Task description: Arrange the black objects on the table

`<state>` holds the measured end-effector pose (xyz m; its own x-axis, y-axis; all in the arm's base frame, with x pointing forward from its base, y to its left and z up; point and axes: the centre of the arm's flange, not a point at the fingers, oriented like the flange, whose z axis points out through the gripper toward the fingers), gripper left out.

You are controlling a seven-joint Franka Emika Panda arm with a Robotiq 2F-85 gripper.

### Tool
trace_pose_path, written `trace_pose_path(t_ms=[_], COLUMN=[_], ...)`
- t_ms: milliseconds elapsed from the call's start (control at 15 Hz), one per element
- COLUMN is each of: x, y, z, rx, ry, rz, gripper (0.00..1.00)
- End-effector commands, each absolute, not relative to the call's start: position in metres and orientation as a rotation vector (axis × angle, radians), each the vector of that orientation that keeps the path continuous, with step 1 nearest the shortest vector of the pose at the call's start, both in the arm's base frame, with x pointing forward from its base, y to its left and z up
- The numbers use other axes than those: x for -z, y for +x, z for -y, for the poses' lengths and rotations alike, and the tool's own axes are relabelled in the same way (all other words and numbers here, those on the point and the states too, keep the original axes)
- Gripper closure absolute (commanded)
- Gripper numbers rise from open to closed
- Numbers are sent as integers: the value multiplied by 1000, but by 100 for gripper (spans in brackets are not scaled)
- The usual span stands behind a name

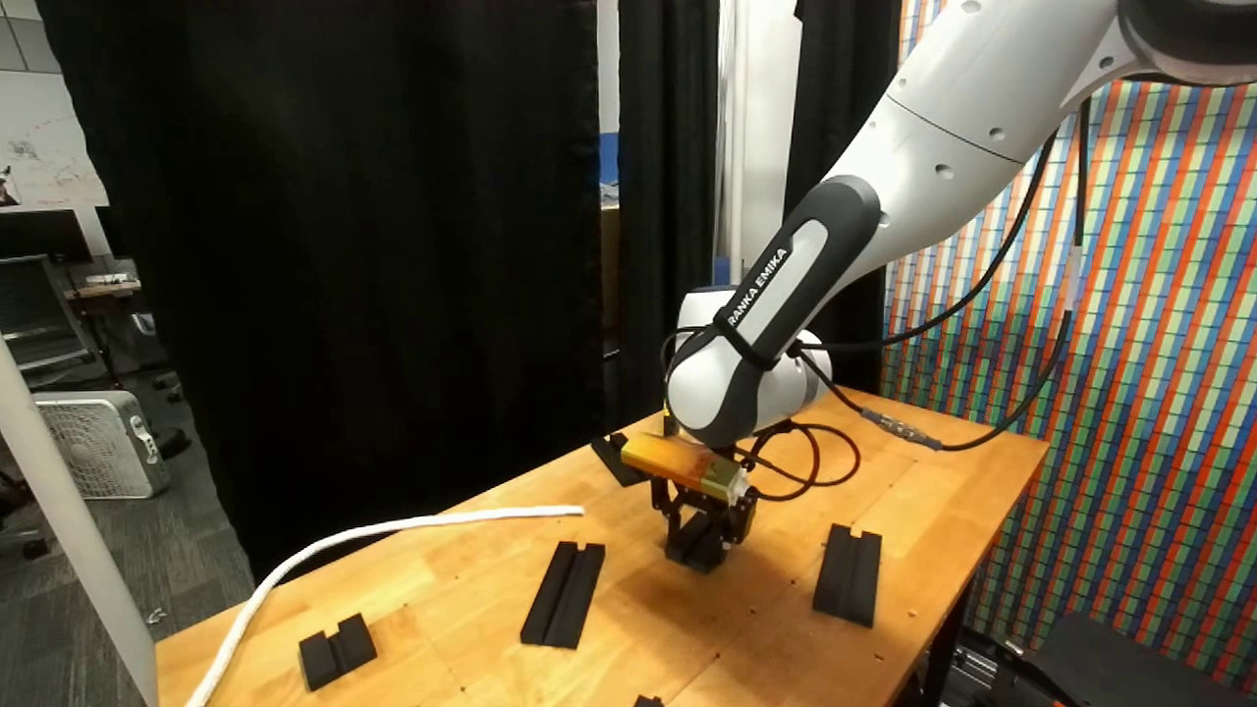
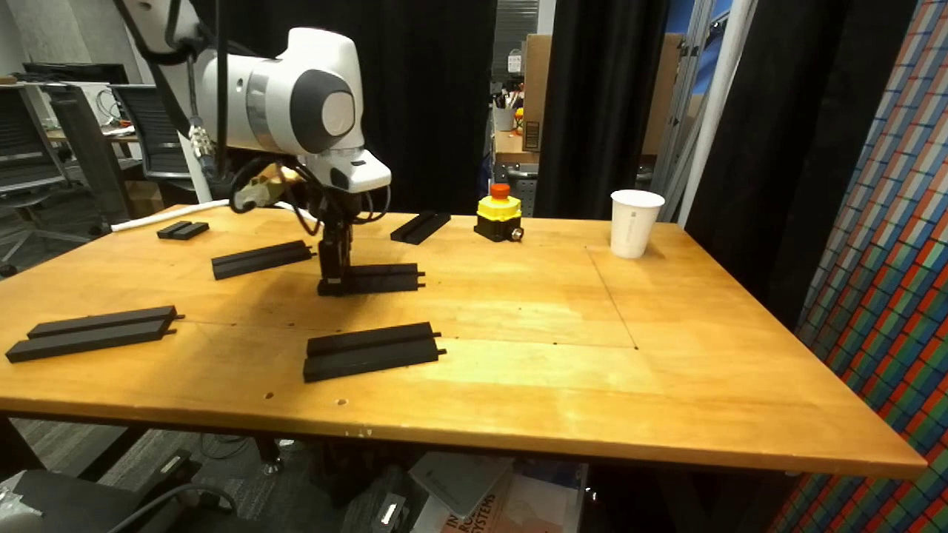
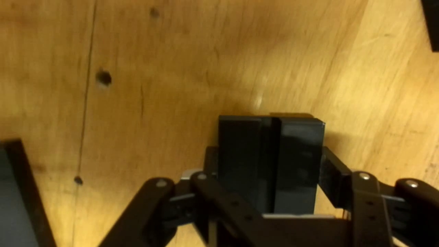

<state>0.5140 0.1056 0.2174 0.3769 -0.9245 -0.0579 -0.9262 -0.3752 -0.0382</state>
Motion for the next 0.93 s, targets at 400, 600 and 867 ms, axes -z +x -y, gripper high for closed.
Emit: trace_pose_path(t_ms=[400,600,867], x=[-211,-211,-222], y=[466,466,468], z=[-188,-185,-182], rx=[-135,-120,-102], ry=[-2342,-2342,-2390], rz=[-1991,-1973,-1925], gripper=[55,55,1])
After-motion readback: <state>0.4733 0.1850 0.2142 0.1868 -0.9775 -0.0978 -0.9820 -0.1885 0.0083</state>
